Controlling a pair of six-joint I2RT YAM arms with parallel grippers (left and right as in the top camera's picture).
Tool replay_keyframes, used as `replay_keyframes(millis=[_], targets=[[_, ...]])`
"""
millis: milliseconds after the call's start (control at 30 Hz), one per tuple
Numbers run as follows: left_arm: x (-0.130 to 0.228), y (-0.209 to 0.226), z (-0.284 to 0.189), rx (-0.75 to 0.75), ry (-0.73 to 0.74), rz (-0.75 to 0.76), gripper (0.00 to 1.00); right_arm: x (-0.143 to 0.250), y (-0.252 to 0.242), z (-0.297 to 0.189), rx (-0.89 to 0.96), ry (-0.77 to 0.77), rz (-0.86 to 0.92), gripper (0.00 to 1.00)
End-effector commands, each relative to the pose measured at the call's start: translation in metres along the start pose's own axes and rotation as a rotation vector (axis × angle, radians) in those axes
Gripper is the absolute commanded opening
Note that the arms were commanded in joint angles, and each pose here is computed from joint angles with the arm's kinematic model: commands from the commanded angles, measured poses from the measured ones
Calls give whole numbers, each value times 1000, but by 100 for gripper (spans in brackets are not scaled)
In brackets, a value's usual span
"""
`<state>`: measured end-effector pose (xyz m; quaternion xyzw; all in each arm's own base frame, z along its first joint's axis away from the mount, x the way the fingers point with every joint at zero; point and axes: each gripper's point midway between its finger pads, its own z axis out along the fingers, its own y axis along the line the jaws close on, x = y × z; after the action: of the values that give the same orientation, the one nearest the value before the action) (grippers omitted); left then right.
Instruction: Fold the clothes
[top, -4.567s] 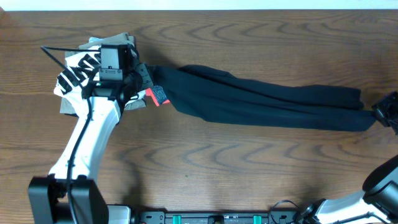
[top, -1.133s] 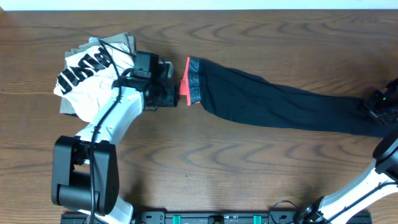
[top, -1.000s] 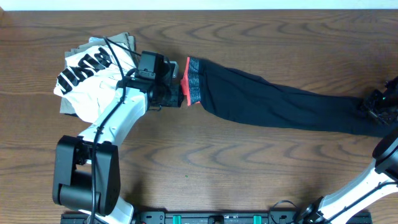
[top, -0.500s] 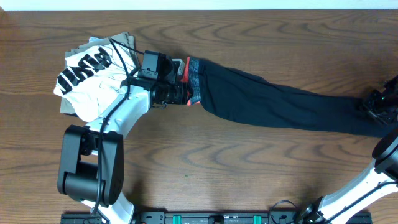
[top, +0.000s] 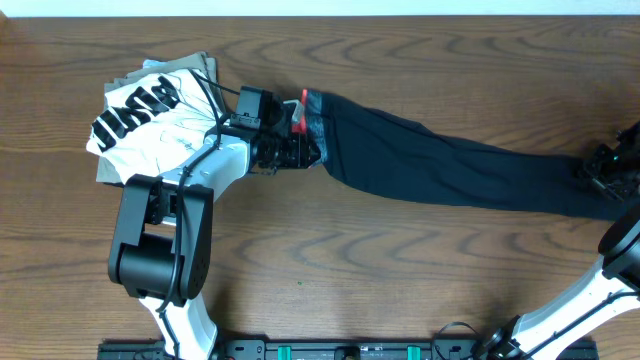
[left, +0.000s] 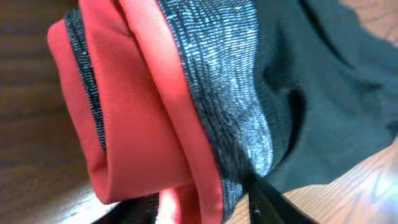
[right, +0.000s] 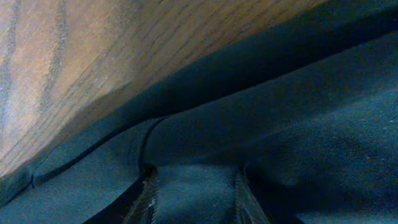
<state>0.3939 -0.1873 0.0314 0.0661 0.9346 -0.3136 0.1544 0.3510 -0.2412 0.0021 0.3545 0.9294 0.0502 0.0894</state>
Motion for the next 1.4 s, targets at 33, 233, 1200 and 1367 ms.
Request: replay_keyframes(millis=[33, 233, 1200, 1367], targets=[[-1, -7, -1, 32, -2, 1, 28, 0, 3, 4, -2, 11, -21, 39], [-8, -13, -11, 36, -30, 50, 6, 1, 3, 4, -2, 18, -20, 39], [-28, 3, -98, -274, -154, 203, 62, 4, 3, 4, 0, 28, -19, 39], [-27, 10, -100, -319, -151, 194, 62, 4, 3, 4, 0, 29, -19, 38]])
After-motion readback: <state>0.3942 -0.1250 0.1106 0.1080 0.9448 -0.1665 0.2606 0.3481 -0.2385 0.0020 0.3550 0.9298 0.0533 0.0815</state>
